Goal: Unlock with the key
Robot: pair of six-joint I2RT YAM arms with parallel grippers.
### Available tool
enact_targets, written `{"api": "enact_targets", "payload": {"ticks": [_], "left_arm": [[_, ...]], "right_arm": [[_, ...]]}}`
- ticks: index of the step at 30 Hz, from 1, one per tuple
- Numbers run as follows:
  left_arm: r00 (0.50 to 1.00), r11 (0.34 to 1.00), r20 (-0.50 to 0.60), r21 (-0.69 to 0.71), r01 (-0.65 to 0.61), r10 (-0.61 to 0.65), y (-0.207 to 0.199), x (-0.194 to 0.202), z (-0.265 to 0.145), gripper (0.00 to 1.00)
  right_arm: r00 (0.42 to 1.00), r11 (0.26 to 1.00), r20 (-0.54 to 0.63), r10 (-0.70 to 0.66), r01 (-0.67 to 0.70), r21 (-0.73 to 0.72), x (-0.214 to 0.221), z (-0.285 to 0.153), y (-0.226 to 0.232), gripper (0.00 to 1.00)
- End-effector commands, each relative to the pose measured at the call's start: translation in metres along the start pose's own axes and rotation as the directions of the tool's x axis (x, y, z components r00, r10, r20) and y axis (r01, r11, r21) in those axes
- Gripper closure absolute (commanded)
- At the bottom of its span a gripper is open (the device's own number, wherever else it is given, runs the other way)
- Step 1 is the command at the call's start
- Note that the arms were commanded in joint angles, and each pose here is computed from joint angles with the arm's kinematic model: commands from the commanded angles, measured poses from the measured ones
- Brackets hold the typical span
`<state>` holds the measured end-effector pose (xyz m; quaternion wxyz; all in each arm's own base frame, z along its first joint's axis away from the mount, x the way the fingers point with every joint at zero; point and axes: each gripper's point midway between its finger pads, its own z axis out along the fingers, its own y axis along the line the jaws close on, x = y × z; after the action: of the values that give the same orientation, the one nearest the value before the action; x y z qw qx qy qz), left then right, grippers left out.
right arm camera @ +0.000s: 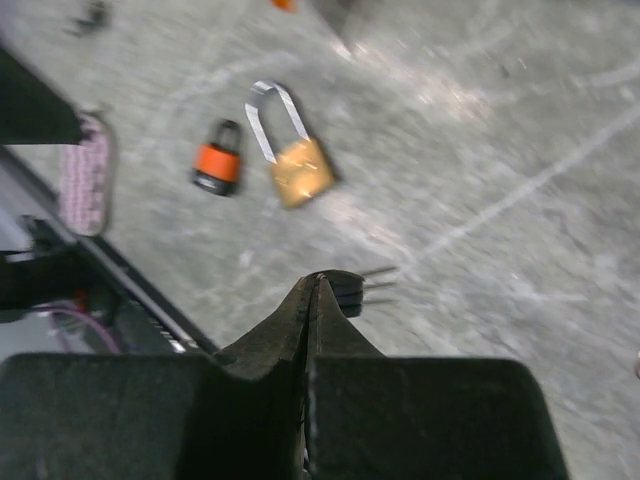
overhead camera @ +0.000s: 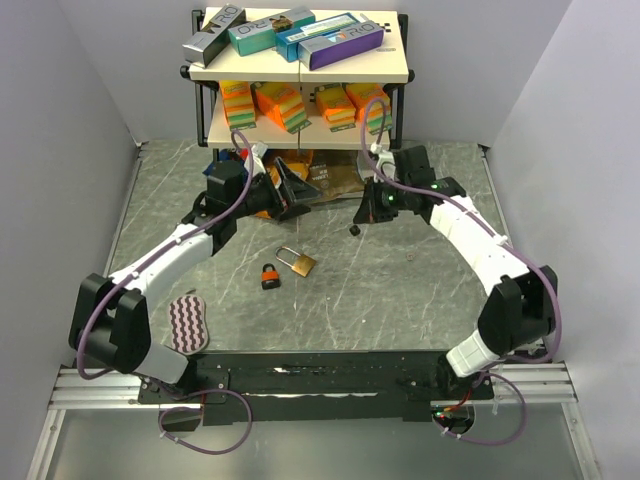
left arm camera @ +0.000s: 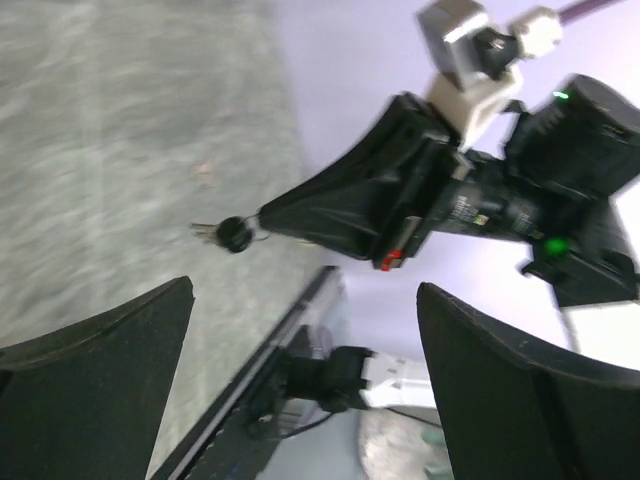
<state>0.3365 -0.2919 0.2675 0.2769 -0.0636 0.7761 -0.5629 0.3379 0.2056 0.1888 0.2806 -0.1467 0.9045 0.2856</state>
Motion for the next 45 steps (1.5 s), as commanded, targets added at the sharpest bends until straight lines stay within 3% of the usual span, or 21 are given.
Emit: {"api": "enact_targets", "payload": {"ticks": [1,4,7,10,14,20,26,28,37,45], "left_arm": [[0.996,0.953,-0.017,0.291,-0.084,0.093,-0.063,0.002,-0.009,0.01],[0.998,0.973,-0.055,0.230,-0.001,0.014,-0.061,0.001,0.000,0.01],[0.969,0.969,-0.118,0.090,0.230,-0.219,-0.042,0.001,0.015,0.01],[0.923,0.917,-0.116,0.124,0.379,-0.366,-0.051,0.002,0.015,0.01],[0.826,0.821,-0.120,0.099,0.562,-0.550,-0.051,0.004,0.017,0.02],[0.701,0.709,-0.222,0.057,0.703,-0.678,-0.062,0.033,0.030,0.04],[0.626,0.643,-0.264,0.025,0.765,-0.734,-0.057,0.054,0.038,0.03],[0.624,0.638,-0.274,0.044,0.768,-0.732,-0.061,0.055,0.037,0.01],[0.614,0.621,-0.276,0.074,0.780,-0.739,-0.060,0.051,0.044,0.28],[0.603,0.611,-0.268,0.062,0.789,-0.751,-0.052,0.054,0.044,0.65]], "right_arm": [[0.984,0.987,0.178,-0.018,0.046,-0.153,-0.051,-0.049,0.055,1.00],[0.965,0.985,0.255,-0.060,0.099,-0.143,-0.066,-0.065,0.069,1.00],[0.922,0.973,0.357,-0.150,0.201,-0.112,-0.078,-0.079,0.080,1.00],[0.913,0.972,0.377,-0.156,0.210,-0.106,-0.081,-0.081,0.081,1.00],[0.900,0.965,0.395,-0.183,0.242,-0.104,-0.078,-0.081,0.087,1.00],[0.851,0.937,0.454,-0.263,0.337,-0.090,-0.076,-0.084,0.105,1.00],[0.820,0.909,0.482,-0.308,0.404,-0.106,-0.069,-0.084,0.121,1.00],[0.819,0.902,0.480,-0.315,0.415,-0.116,-0.066,-0.083,0.125,1.00],[0.830,0.877,0.447,-0.335,0.448,-0.175,-0.049,-0.083,0.132,1.00],[0.847,0.871,0.401,-0.350,0.452,-0.194,-0.028,-0.081,0.129,1.00]]}}
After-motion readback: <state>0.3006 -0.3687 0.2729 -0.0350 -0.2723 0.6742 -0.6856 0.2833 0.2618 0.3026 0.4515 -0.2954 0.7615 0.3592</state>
